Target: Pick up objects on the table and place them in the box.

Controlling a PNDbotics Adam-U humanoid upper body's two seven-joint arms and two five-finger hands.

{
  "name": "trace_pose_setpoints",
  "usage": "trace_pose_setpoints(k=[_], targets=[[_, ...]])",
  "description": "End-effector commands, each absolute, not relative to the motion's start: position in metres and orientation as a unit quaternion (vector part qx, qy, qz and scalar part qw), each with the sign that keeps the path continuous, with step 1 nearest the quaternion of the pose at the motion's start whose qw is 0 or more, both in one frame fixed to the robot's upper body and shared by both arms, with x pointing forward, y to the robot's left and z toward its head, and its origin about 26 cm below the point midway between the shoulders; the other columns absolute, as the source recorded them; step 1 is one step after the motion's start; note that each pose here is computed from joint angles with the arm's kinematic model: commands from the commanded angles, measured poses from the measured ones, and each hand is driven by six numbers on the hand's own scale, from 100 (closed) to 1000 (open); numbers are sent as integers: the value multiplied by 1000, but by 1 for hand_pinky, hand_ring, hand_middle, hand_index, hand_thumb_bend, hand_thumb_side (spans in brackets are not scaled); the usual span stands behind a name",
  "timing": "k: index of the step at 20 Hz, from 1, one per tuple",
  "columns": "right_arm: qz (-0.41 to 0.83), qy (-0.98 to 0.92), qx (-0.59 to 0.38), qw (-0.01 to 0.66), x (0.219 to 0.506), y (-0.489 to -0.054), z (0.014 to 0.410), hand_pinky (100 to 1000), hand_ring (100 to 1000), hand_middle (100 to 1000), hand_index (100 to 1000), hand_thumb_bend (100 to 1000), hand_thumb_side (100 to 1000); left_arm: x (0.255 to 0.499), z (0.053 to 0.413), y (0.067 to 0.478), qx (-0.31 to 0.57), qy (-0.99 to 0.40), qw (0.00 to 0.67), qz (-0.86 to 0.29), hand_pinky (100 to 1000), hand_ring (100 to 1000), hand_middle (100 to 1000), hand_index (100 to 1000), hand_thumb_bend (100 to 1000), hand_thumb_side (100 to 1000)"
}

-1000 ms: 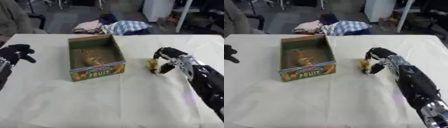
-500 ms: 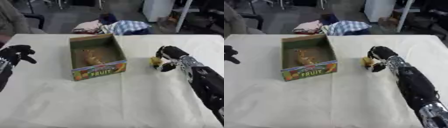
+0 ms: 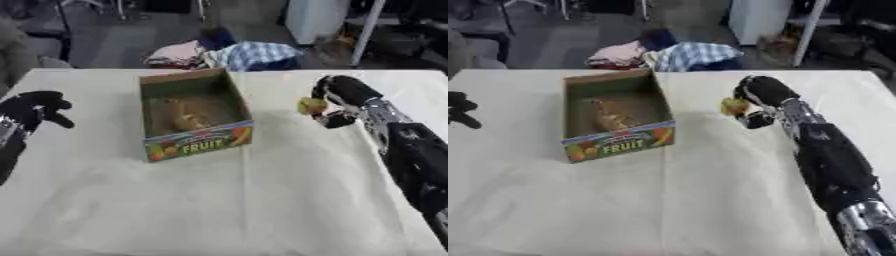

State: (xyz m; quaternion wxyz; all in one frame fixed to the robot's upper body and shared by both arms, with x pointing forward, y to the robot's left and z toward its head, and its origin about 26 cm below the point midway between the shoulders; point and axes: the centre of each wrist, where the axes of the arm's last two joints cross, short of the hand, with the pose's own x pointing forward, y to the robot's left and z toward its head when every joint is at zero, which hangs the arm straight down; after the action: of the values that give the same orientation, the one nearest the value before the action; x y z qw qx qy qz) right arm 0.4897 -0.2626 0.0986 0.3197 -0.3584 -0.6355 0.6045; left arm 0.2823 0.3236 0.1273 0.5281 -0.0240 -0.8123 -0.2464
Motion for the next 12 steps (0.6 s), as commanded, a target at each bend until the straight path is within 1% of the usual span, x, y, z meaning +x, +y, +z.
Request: trace_pose_setpoints(k=[1,6,10,12], targets=[[583,-671,-350,297,499,-238,129,625,623,455,537,100,100,283,136,323,-26,-818,515,-254,1000,607,673,803,225,845],[576,-689,-323,298,501,-199,135,626,617,454,541,100,100,285,137,317,-44,-821,508,-258,1000,608,673,803,224,840],[577,-691,-306,310,499,-173,126,630,618,463,555,100,100,288,139,311,-60,-823,502,-260,1000,615,674,804,225,835],[578,-689,-300,317,497,-162,119,632,620,474,568,100,128,290,141,308,-67,-824,498,-263,1000,619,674,804,225,833]])
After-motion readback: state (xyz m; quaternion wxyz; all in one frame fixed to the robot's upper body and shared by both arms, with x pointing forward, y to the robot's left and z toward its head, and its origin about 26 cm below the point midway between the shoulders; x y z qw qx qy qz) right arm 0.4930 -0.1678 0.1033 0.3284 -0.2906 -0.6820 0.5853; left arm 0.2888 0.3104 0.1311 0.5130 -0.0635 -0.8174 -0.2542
